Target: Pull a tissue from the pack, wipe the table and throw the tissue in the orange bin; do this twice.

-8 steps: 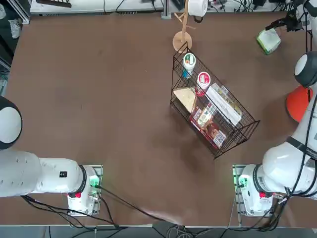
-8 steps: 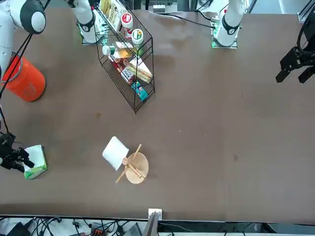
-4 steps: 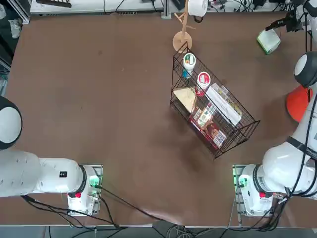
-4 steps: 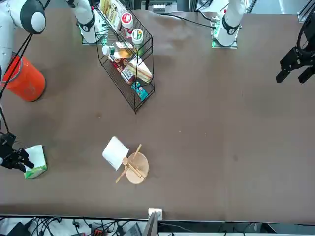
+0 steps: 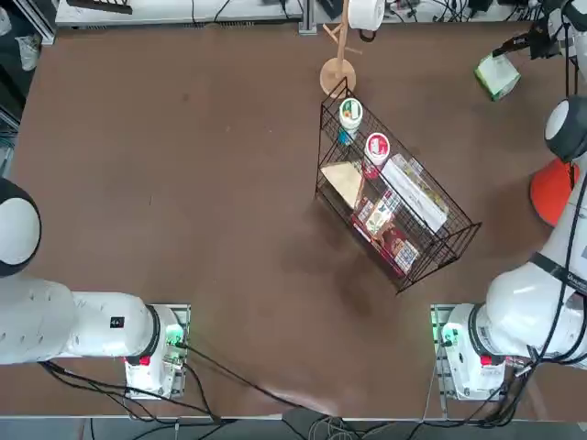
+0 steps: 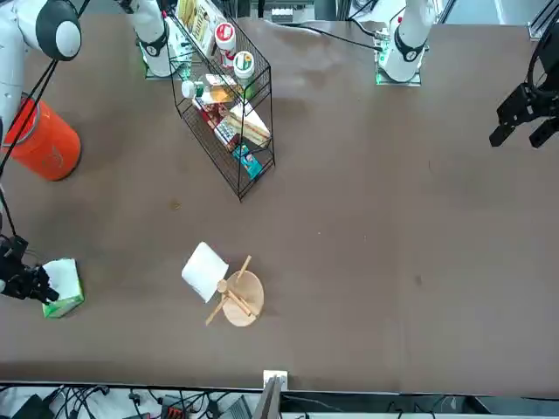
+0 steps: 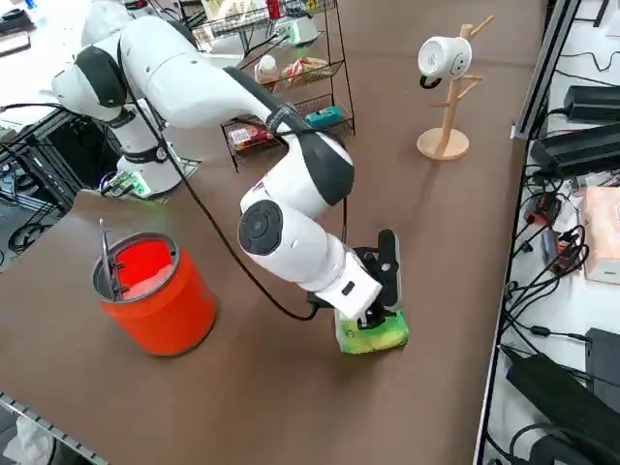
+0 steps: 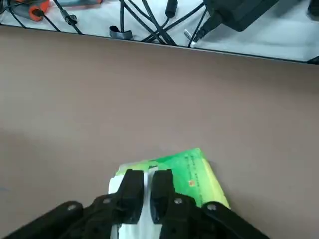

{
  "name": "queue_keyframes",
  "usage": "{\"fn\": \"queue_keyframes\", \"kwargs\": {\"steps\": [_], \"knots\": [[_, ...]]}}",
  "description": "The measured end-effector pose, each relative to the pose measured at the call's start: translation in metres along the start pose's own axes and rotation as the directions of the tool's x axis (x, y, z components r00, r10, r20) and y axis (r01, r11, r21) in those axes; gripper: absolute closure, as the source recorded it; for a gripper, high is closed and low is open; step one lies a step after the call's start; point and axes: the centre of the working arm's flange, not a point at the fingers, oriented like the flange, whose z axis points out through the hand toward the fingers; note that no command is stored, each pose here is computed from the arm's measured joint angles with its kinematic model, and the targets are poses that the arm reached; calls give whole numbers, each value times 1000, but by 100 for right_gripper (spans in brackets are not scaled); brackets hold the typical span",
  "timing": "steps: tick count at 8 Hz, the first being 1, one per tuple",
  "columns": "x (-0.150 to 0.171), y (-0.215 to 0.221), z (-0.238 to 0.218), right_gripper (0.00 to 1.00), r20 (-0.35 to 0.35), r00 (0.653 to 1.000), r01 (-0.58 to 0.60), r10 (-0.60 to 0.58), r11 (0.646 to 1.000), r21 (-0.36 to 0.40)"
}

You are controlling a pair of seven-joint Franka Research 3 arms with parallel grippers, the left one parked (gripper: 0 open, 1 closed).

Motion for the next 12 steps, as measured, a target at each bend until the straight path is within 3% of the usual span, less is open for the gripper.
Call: {"fn": "queue_keyframes", "kwargs": {"steps": [1, 8, 12], "knots": [[2, 0, -2, 97, -3, 1000, 2, -2, 1000, -1], [33, -16, -46, 98, -5, 999, 53, -53, 998, 23], [65, -46, -123, 98, 106, 993, 43, -40, 999, -21]]}}
